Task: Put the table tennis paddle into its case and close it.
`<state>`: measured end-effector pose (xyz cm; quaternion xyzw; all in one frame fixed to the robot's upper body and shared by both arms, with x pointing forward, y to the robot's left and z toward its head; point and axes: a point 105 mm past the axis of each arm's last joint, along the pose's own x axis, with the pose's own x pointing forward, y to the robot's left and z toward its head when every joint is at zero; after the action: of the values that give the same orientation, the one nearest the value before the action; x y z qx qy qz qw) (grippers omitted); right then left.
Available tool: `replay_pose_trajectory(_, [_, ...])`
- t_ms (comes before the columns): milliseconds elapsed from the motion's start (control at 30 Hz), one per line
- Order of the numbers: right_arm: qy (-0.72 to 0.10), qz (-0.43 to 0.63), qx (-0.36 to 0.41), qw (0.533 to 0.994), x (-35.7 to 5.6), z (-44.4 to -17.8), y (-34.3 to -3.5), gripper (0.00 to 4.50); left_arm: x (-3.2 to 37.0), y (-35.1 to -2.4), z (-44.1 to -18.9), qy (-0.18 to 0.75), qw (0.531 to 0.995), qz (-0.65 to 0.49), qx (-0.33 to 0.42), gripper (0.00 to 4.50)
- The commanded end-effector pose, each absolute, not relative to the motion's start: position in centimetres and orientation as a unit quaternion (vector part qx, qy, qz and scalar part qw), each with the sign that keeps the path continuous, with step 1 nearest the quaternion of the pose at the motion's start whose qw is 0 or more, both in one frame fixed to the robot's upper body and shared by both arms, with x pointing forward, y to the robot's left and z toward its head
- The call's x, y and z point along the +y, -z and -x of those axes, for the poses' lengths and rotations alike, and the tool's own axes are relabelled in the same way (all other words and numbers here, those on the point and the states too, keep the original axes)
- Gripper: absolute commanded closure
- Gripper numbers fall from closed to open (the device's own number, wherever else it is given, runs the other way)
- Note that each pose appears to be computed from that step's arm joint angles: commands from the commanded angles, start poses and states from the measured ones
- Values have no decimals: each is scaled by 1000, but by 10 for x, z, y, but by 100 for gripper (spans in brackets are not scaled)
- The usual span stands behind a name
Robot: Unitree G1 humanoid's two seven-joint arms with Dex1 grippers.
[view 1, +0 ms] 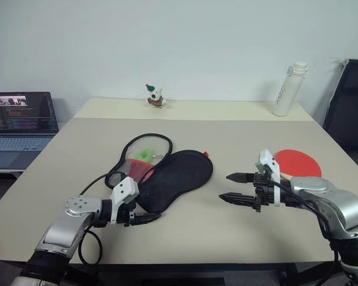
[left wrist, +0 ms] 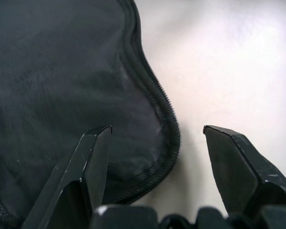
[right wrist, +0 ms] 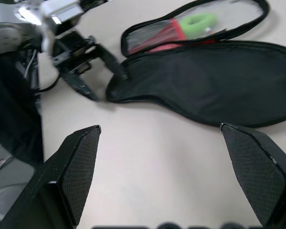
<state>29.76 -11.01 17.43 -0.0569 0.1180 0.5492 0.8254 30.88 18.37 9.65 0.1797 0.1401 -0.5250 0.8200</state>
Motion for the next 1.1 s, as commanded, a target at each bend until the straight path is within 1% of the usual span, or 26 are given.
replay_pose_trajectory(33, [-547, 60, 88, 831, -111, -297, -187, 7, 182, -89, -309, 536, 807, -203, 143, 115])
replay_pose_trajectory(67, [-545, 60, 87, 832, -111, -297, -187, 7, 181, -86, -309, 538, 805, -204, 145, 115])
replay_pose_trajectory(100, [-543, 59, 87, 833, -112, -298, -187, 0, 179, -83, -309, 540, 804, -204, 145, 154])
replay_pose_trajectory(133, [-542, 58, 87, 834, -112, -298, -186, 0, 178, -82, -308, 542, 803, -203, 145, 175])
replay_pose_trajectory(200, [-540, 58, 87, 835, -111, -298, -185, 0, 174, -78, -307, 550, 797, -202, 144, 245])
replay_pose_trajectory(233, [-539, 58, 87, 835, -112, -298, -185, 0, 172, -78, -306, 553, 795, -201, 144, 288])
replay_pose_trajectory(333, [-535, 58, 86, 838, -112, -298, -185, 0, 165, -80, -305, 556, 797, -192, 135, 392])
replay_pose_trajectory(367, [-534, 59, 85, 839, -113, -299, -186, 0, 162, -82, -305, 557, 799, -188, 131, 433])
replay_pose_trajectory(400, [-531, 58, 84, 841, -113, -299, -186, 0, 159, -86, -306, 555, 803, -179, 124, 445])
replay_pose_trajectory(600, [-519, 58, 82, 849, -119, -303, -189, 0, 130, -113, -313, 539, 831, -115, 81, 445])
replay_pose_trajectory(767, [-511, 61, 87, 853, -128, -308, -189, 0, 95, -124, -342, 506, 853, -106, 65, 445])
replay_pose_trajectory(867, [-511, 66, 90, 852, -130, -310, -189, 0, 79, -125, -360, 491, 863, -103, 63, 445])
replay_pose_trajectory(967, [-513, 72, 92, 850, -131, -310, -189, 0, 71, -122, -369, 480, 868, -109, 64, 445])
replay_pose_trajectory(1100, [-512, 77, 94, 850, -132, -311, -188, 0, 63, -117, -364, 497, 858, -109, 68, 445])
